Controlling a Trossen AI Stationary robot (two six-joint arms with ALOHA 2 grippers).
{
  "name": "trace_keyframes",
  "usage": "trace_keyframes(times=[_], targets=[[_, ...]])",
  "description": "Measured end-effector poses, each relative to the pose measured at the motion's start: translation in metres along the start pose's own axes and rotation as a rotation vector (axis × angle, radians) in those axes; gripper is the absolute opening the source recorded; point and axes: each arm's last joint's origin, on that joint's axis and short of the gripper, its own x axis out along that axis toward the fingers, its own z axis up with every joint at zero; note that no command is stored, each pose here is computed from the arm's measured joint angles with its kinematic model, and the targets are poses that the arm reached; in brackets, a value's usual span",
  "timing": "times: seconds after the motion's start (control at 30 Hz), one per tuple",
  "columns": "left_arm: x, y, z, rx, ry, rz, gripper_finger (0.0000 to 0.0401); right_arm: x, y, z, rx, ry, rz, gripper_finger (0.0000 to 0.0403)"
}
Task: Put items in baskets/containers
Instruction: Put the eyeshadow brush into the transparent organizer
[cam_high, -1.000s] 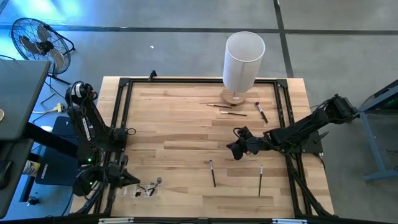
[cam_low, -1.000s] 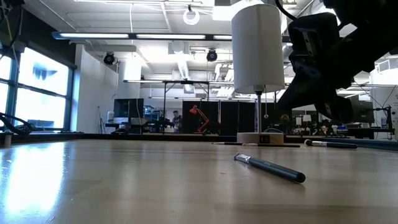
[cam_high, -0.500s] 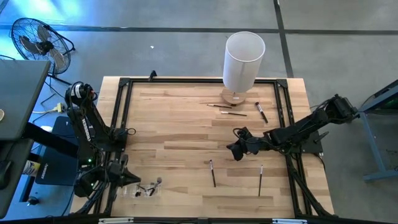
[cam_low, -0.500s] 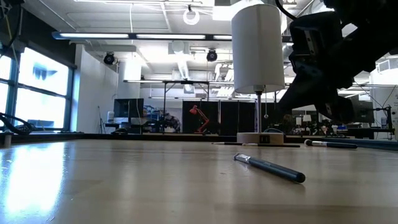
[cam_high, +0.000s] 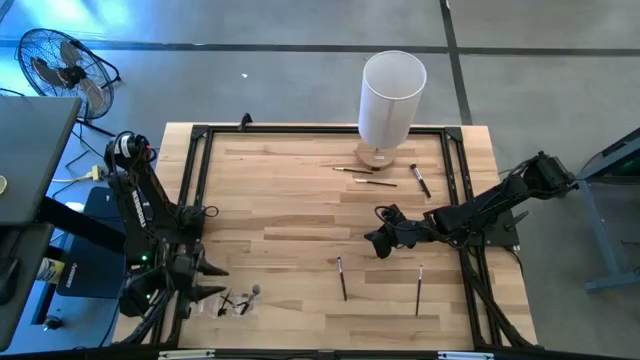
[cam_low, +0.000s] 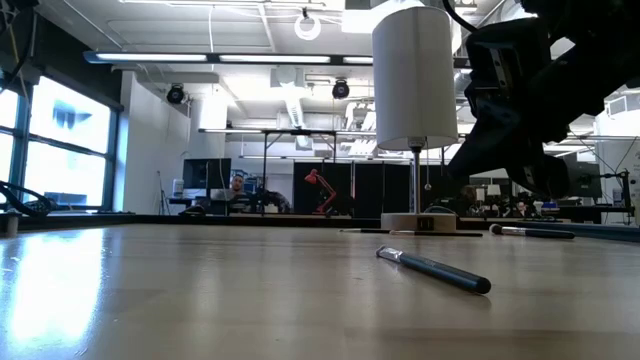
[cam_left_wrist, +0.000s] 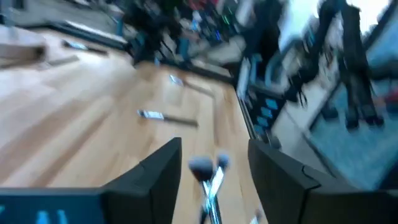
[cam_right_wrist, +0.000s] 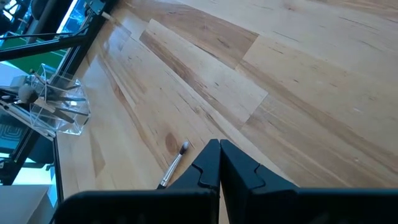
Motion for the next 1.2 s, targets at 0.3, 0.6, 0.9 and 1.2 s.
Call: trace_keyframes(times=[0.3, 0.6, 0.9, 1.2], targets=[[0.043, 0.012, 0.025, -0.175, 0.081, 0.064, 0.0193, 0.000, 0.000, 0.000, -0.042, -0.014, -0.007, 0.0000], [0.112, 0.044, 0.061, -0.211, 0.103, 0.054, 0.0193, 0.000, 0.000, 0.001, -0.068, -0.017, -0.003, 0.0000], [0.161, 0.106, 0.114, -0.275, 0.030, 0.131, 0.0193, 0.000, 0.000, 0.001, -0.129, -0.037, -0.015, 0.0000], [0.233, 0.144, 0.154, -0.270, 0.108, 0.204, 0.0193, 0.000, -0.001, 0.002, -0.253, -0.062, -0.031, 0.0001]])
